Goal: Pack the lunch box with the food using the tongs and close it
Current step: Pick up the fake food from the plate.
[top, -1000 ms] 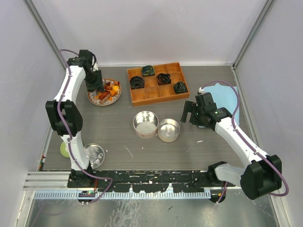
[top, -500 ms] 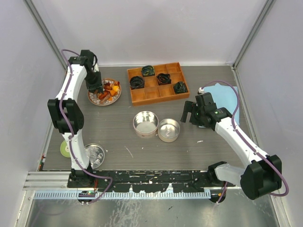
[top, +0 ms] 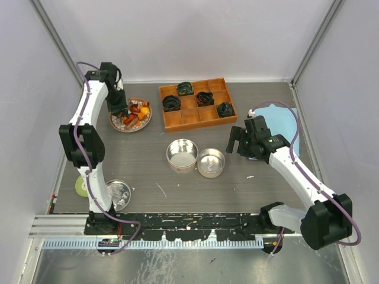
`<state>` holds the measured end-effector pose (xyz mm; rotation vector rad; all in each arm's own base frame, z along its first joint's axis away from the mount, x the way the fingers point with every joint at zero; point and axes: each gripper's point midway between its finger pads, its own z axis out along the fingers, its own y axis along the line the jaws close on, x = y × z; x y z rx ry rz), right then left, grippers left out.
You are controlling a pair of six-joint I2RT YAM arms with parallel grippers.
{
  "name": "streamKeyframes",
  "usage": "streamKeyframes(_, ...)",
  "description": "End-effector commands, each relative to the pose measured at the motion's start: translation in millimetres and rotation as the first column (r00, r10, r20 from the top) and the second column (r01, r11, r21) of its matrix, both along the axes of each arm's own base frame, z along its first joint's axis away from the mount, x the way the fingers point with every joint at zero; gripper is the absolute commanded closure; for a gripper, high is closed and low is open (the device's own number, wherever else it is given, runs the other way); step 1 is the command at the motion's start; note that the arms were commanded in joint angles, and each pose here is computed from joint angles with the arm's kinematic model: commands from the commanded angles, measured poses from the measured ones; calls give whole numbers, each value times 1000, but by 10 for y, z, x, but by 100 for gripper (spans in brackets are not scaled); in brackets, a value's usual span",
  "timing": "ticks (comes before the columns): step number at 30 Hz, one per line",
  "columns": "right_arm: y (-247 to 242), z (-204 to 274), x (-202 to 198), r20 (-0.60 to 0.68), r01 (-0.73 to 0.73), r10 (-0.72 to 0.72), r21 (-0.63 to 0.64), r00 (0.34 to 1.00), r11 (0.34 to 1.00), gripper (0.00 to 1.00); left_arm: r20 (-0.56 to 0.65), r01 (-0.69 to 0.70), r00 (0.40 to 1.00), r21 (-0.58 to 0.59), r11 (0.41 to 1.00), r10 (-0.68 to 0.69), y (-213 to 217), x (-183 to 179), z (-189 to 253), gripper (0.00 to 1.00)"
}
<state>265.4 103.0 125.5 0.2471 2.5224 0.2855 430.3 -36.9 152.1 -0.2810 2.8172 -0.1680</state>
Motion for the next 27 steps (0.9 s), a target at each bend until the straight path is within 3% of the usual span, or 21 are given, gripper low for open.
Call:
streamKeyframes(1, 4, 154, 98, 56, 12, -13, 14, 998, 1000, 0, 126, -5, 992, -9, 1000, 6, 2, -45, 480, 93)
streamKeyframes(20, 46, 152, 112, 52, 10, -12, 34, 999, 999, 0, 159, 26, 987, -120, 992, -7, -192, -544, 708, 91)
streamKeyframes(27, 59, 163, 118, 54, 15, -18, 45, 998, 999, 0, 184, 113, 981, -234, 966, -70, -627, -821, 847, 91)
